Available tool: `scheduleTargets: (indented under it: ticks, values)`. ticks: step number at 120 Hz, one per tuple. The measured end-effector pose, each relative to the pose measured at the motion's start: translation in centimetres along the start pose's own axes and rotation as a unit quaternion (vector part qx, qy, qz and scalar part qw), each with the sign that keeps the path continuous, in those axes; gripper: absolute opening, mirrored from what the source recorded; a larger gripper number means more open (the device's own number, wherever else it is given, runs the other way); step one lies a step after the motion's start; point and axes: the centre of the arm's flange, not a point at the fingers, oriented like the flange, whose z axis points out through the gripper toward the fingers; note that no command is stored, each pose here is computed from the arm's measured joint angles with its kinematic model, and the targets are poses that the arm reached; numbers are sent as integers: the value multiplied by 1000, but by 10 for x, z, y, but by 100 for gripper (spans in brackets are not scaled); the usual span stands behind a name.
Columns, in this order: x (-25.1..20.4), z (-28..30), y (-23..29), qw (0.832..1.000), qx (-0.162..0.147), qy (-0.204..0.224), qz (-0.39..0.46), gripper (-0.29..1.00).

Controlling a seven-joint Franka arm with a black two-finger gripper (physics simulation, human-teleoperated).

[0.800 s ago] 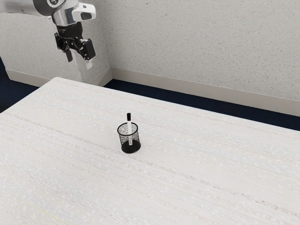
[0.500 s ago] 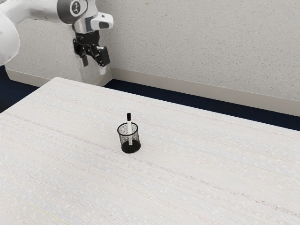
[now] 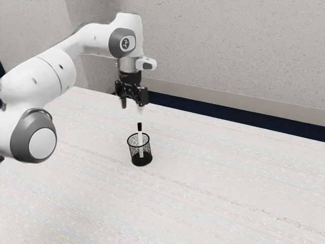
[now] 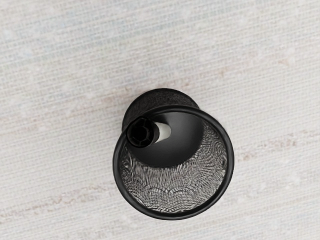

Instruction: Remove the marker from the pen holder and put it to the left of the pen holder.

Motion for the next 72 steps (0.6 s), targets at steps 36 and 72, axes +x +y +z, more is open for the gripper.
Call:
scheduleTargets:
  ticks: [36,72]
  values:
    - [22,65,-12,999,-29,-37,-19,70]
    - [38,76,-12,999,-30,-5,-26,63]
